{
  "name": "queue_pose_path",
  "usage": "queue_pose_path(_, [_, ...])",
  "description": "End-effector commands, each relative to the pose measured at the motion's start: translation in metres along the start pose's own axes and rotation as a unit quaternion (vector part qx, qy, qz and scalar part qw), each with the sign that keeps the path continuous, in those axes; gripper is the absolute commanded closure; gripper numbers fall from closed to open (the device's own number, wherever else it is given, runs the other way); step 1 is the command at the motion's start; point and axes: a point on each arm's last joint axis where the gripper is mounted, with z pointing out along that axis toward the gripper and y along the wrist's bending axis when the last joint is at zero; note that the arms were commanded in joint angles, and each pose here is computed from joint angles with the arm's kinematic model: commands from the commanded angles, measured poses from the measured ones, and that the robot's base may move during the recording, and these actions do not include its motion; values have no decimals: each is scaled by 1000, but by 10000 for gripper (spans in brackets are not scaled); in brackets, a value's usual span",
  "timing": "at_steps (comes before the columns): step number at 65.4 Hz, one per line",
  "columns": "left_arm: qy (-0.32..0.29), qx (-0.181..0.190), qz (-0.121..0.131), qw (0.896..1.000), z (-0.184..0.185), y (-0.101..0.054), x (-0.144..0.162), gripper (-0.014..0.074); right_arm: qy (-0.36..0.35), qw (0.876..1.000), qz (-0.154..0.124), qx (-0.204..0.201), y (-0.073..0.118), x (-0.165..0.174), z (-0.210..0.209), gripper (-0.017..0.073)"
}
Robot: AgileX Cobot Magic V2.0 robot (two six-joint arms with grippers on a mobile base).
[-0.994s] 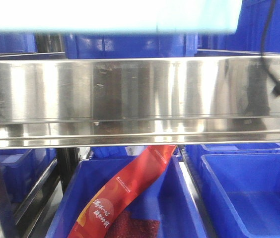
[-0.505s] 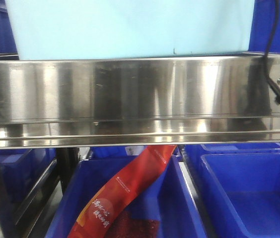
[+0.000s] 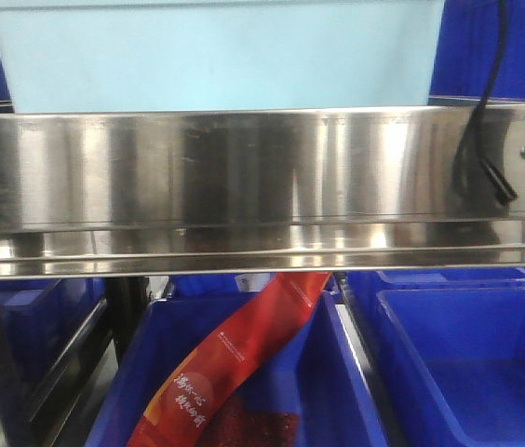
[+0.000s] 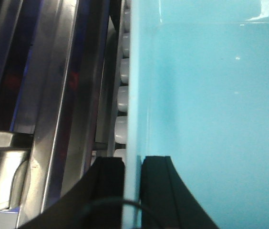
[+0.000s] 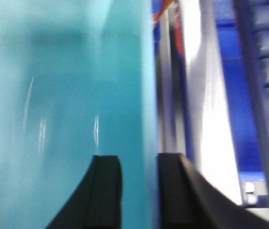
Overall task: Move two blue bins to right shelf middle
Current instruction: 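Lower the teal bin with both grippers onto the shelf rollers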
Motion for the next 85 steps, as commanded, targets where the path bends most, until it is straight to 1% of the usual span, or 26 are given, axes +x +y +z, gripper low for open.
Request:
queue_pose_path(1, [-27, 43, -3, 999, -8, -11, -3, 705, -34, 997, 3, -72, 20, -1, -15, 423])
queue_pose_path(4, [-26, 45, -4, 999, -8, -11, -3, 702, -33, 997, 3, -72, 20, -1, -15, 406])
queue_pose_path(7, [-26, 45, -4, 999, -8, -11, -3, 681, -33, 997, 3, -72, 20, -1, -15, 375])
queue_pose_path(10, [-26, 45, -4, 999, -8, -11, -3, 627, -33, 997, -5, -72, 20, -1, -15, 326])
queue_pose_path(11, [-26, 45, -4, 999, -8, -11, -3, 606, -34, 997, -8, -71, 20, -1, -15, 291])
queue_pose_path(12, [-26, 45, -4, 999, -8, -11, -3, 583, -34, 997, -10, -71, 20, -1, -15, 277])
queue_pose_path(13, [-27, 44, -3, 999, -8, -11, -3, 528, -33, 997, -16, -71, 20, -1, -15, 218])
queue_pose_path(14, [-27, 43, -3, 999, -8, -11, -3, 498, -31, 997, -17, -70, 20, -1, -14, 169])
queue_pose_path(15, [-29, 42, -3, 999, -8, -11, -4, 449, -30, 997, -17, -70, 20, -1, -14, 136])
queue_pose_path(17, [-31, 38, -1, 999, -8, -10, -4, 382, -26, 997, -18, -68, 20, 0, -14, 72])
queue_pose_path(20, [-35, 33, -9, 999, -9, -9, -5, 280, -21, 997, -19, -66, 19, 1, -15, -20])
queue_pose_path(22, [-38, 32, -12, 999, -11, -8, -5, 202, -22, 997, -21, -66, 19, 1, -16, -13])
queue_pose_path(24, [-39, 30, -15, 999, -11, -7, -5, 162, -22, 997, -22, -66, 19, 1, -16, -9])
queue_pose_path(25, [-40, 28, -19, 999, -11, -7, -6, 127, -23, 997, -23, -67, 19, 1, -17, -9])
queue_pose_path(29, [-46, 23, -21, 998, -13, -5, -6, 63, -28, 997, -24, -67, 19, 1, -20, -9])
queue_pose_path(31, [-50, 20, -24, 998, -14, -3, -7, 51, -31, 997, -24, -67, 18, 1, -22, -9])
queue_pose_path(37, [-60, 21, -30, 998, -22, 0, -8, 57, -40, 997, -28, -60, 16, 0, -27, -9])
queue_pose_path(49, [-88, 33, -42, 995, -41, 5, -16, 57, -68, 997, -39, -27, 8, -1, -43, -9])
queue_pose_path(59, [-96, 49, -51, 993, -49, 5, -19, 57, -84, 995, -40, -29, 5, 0, -58, -9])
queue_pose_path(62, [-100, 54, -53, 992, -52, 5, -20, 60, -90, 994, -44, -31, 4, 0, -65, -9])
queue_pose_path(67, [-104, 65, -59, 991, -59, 6, -21, 91, -100, 993, -46, -34, 3, 2, -74, -9])
queue_pose_path(73, [-114, 75, -65, 989, -69, 9, -22, 215, -109, 992, -50, -36, 1, 4, -86, -9])
queue_pose_path(75, [-116, 77, -66, 988, -72, 10, -21, 284, -113, 991, -53, -38, 1, 4, -90, -8])
queue_pose_path(78, [-120, 79, -62, 988, -76, 12, -21, 372, -114, 991, -61, -37, 0, 5, -94, 9])
queue_pose_path(82, [-124, 81, -51, 988, -81, 14, -20, 511, -115, 991, -67, -36, -1, 7, -97, 54])
queue_pose_path(85, [-127, 84, -38, 988, -84, 15, -20, 624, -115, 990, -71, -36, -1, 7, -97, 136])
